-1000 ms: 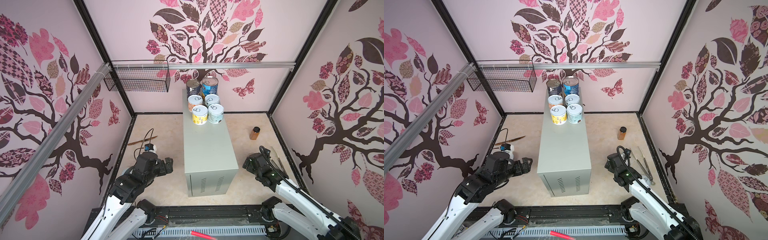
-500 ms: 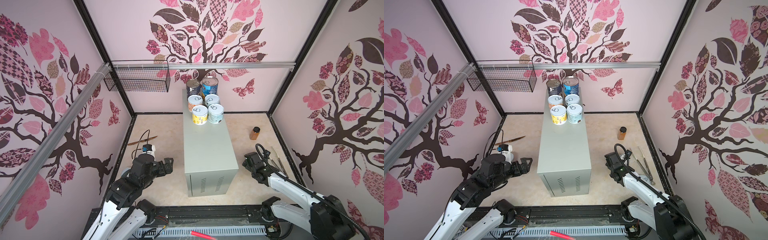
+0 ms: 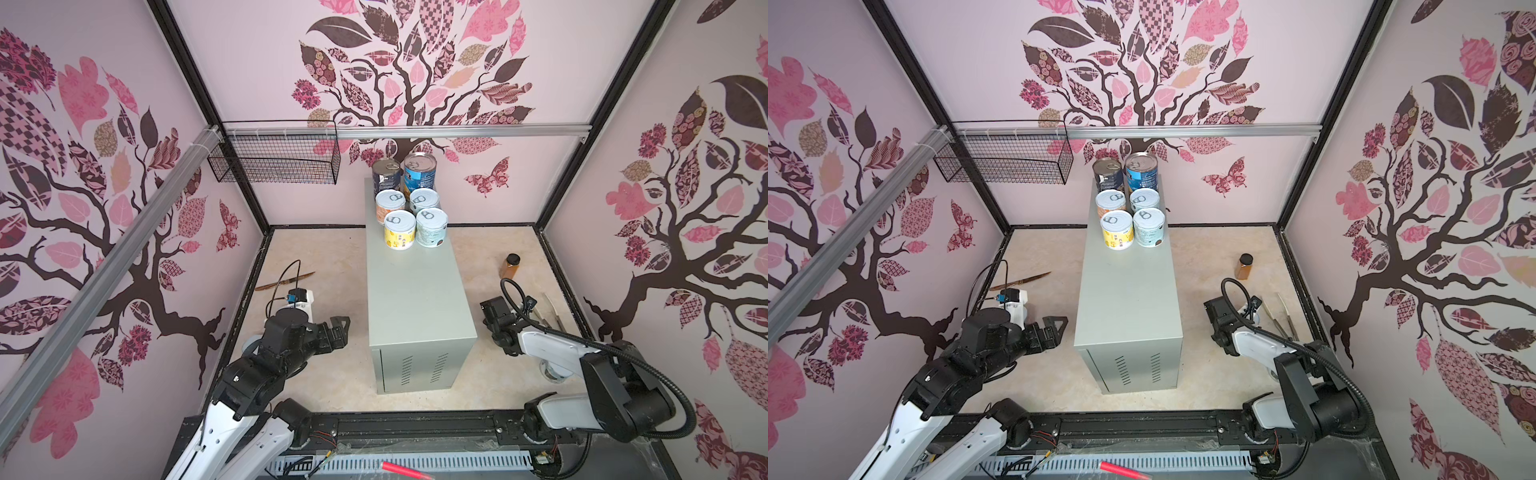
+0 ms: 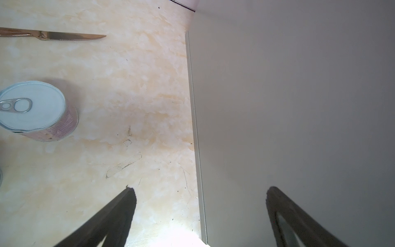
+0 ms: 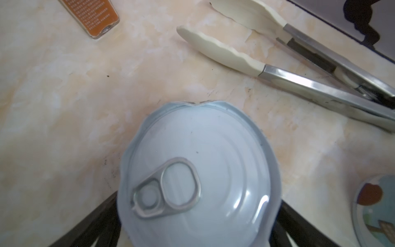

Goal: Place and organize the canned foods onto the counter
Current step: 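Lower the right gripper over the silver-lidded can near the tongs, then close the right gripper on the silver-lidded can and lift it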

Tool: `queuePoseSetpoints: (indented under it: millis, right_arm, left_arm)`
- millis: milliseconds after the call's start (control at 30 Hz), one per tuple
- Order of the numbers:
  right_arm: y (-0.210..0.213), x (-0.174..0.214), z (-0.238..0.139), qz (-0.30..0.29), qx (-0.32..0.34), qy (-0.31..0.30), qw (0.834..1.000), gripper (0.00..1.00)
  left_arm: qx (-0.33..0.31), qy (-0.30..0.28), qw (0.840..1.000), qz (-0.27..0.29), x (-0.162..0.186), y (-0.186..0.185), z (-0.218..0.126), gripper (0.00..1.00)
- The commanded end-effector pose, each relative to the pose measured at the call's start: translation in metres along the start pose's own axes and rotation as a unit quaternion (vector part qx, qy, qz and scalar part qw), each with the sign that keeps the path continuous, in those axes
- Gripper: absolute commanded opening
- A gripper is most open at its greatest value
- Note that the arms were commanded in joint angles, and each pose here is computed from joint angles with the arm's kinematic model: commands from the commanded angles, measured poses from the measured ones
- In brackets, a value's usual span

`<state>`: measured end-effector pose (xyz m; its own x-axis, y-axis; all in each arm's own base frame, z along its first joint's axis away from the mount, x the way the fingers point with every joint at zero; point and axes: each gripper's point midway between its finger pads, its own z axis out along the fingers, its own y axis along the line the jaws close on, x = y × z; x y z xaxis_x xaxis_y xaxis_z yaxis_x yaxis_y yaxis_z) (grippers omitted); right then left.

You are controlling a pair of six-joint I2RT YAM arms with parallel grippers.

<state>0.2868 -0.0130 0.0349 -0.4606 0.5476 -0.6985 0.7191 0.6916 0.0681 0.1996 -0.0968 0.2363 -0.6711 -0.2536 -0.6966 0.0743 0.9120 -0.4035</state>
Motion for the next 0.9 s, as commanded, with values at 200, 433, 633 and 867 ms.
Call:
queuePoseSetpoints:
  millis: [200, 433, 633, 867]
  right_arm:
    - [0.009, -0.021, 0.014, 0.030, 0.040, -0.027, 0.998, 1.00]
    - [0.015, -0.022, 0.021, 0.021, 0.063, -0.016, 0.998, 1.00]
    - [0.016, -0.018, 0.026, 0.022, 0.060, 0.004, 0.998, 1.00]
    - [0.023, -0.016, 0.031, -0.003, 0.050, 0.023, 0.998, 0.88]
  left_arm:
    - [0.010, 0.012, 1.000, 0.009, 0.004, -0.003, 0.011, 0.98]
    - [0.003, 0.023, 1.000, 0.011, 0.007, -0.002, 0.015, 0.98]
    - [0.000, 0.024, 1.000, 0.010, 0.007, -0.001, 0.015, 0.98]
    - [0.002, 0.019, 1.000, 0.010, 0.007, -0.001, 0.014, 0.98]
